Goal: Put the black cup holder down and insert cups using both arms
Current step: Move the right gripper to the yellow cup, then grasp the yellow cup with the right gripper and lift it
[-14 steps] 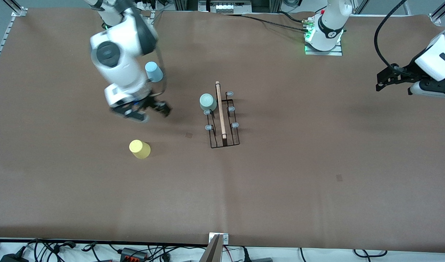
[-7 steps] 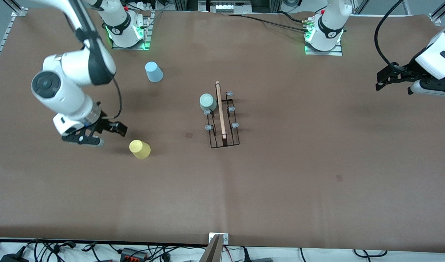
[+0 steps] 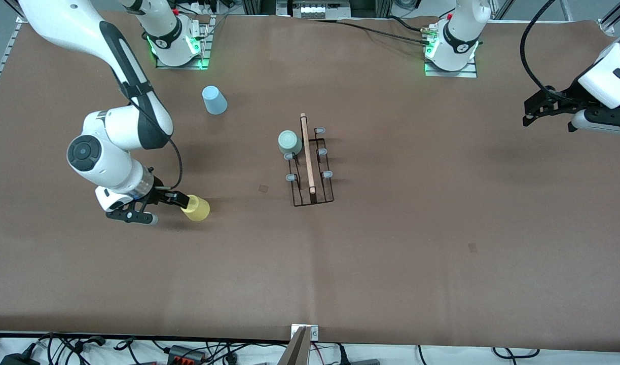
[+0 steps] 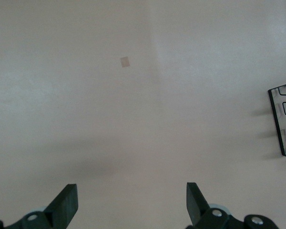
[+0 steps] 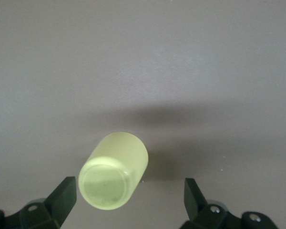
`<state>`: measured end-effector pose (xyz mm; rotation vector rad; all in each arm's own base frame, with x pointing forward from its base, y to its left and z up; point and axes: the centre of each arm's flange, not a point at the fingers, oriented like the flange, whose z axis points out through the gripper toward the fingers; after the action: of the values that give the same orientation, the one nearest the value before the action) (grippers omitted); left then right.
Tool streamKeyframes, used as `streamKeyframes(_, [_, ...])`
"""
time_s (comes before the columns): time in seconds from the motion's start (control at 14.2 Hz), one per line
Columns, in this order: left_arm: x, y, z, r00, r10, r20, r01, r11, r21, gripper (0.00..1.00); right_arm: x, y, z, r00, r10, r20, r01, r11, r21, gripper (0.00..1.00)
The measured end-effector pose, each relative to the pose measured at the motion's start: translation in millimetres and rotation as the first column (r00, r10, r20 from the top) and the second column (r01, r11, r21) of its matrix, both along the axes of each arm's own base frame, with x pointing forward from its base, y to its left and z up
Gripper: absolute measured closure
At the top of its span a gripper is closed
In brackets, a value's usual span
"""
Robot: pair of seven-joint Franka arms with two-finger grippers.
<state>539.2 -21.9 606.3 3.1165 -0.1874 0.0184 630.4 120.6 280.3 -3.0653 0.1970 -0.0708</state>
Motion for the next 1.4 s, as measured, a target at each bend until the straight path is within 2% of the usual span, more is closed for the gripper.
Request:
streamKeyframes(0.35, [1,0,-1,1.000,0.000,-0.002,0.000,1.000,0.000,0.00,-7,43,-27,0.998,0.059,0.006,-0.059,0.998,0.010,0.00])
streamKeyframes(1.26, [1,0,-1,1.000,0.000,-0.001,0.000,1.000,0.000,0.00,-2,29,-49,0.998,0.061,0.022,-0.061,0.998,0.004,0.00])
streamKeyframes(1.33, [1,0,-1,1.000,0.000,-0.001,0.000,1.000,0.000,0.00,-2,29,-49,0.998,0.062,0.022,-0.062,0.998,0.004,0.00])
streamKeyframes(1.4, [1,0,-1,1.000,0.000,-0.001,0.000,1.000,0.000,0.00,-2,29,-49,0.998,0.062,0.021,-0.062,0.998,0.004,0.08])
